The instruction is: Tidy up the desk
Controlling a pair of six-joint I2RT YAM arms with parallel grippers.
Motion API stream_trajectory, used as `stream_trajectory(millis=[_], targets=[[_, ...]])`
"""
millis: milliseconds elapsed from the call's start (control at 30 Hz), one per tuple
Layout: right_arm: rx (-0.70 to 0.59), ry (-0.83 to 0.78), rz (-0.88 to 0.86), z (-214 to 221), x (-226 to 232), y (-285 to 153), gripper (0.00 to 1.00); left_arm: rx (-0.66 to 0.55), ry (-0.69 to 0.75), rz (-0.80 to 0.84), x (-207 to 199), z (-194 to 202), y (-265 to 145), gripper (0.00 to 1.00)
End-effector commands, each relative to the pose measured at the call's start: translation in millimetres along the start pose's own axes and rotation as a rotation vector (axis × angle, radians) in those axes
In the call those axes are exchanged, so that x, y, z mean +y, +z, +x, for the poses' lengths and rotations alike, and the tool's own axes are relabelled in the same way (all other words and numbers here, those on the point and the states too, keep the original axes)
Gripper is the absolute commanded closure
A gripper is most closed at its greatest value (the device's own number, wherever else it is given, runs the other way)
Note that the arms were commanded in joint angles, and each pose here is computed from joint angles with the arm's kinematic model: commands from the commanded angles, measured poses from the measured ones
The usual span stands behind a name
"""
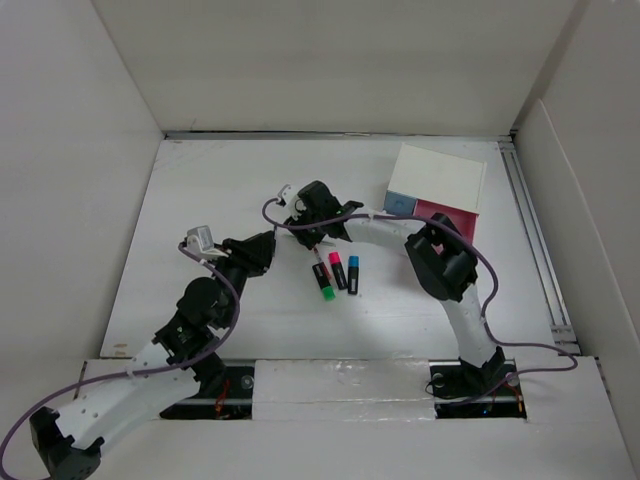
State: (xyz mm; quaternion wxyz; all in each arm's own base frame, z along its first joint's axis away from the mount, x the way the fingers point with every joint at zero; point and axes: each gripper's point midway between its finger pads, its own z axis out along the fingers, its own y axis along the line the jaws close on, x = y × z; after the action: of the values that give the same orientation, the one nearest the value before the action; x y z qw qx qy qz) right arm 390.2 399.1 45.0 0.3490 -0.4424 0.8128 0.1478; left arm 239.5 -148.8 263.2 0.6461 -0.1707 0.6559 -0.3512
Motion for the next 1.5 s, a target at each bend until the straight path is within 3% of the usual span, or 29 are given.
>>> stream_trajectory(millis=[0, 133, 267, 367, 633, 867, 933, 967, 1033, 1067, 1167, 1300, 1467], targets=[[-0.026, -0.016, -0.019, -16, -2, -4, 0.5, -0.05, -0.017, 0.021, -2, -13, -4, 0.7], [-0.003, -0.017, -0.005, -9, -4, 1, 0.58, -0.077, -0.031, 0.028, 0, -19, -9, 0.7], [-0.003, -0.016, -0.002, -4, -4, 8, 0.85, -0.096, -0.045, 0.03, 1, -24, -12, 0.7], [-0.043, -0.012, 0.0, -7, -8, 10, 0.92, -0.103, -0.05, 0.035, 1, -25, -14, 0.7], [-0.222, -0.019, 0.081, -62, -39, -22, 0.97, -0.094, -0.042, 0.032, 1, -22, -12, 0.7], [-0.418, 0.0, 0.11, -116, -59, -105, 0.98, -0.097, -0.044, 0.032, 2, -23, -13, 0.7], [-0.478, 0.016, 0.149, -126, -69, -150, 0.98, -0.093, -0.045, 0.041, 0, -22, -12, 0.7], [-0.519, 0.043, 0.208, -122, -80, -195, 0.98, -0.09, -0.045, 0.045, -1, -22, -12, 0.7], [-0.523, 0.067, 0.262, -115, -93, -212, 0.98, -0.083, -0.04, 0.043, -1, -19, -11, 0.7], [-0.577, 0.072, 0.316, -119, -98, -253, 0.98, -0.083, -0.042, 0.048, -2, -20, -11, 0.69], [-0.534, 0.147, 0.49, -67, -127, -290, 0.97, -0.064, -0.034, 0.072, -7, -16, -11, 0.62], [-0.592, 0.27, 0.678, -14, -152, -361, 0.94, -0.052, -0.036, 0.1, -11, -12, -10, 0.57], [-0.589, 0.383, 0.789, 47, -173, -370, 0.93, -0.035, -0.032, 0.114, -14, -8, -10, 0.57]])
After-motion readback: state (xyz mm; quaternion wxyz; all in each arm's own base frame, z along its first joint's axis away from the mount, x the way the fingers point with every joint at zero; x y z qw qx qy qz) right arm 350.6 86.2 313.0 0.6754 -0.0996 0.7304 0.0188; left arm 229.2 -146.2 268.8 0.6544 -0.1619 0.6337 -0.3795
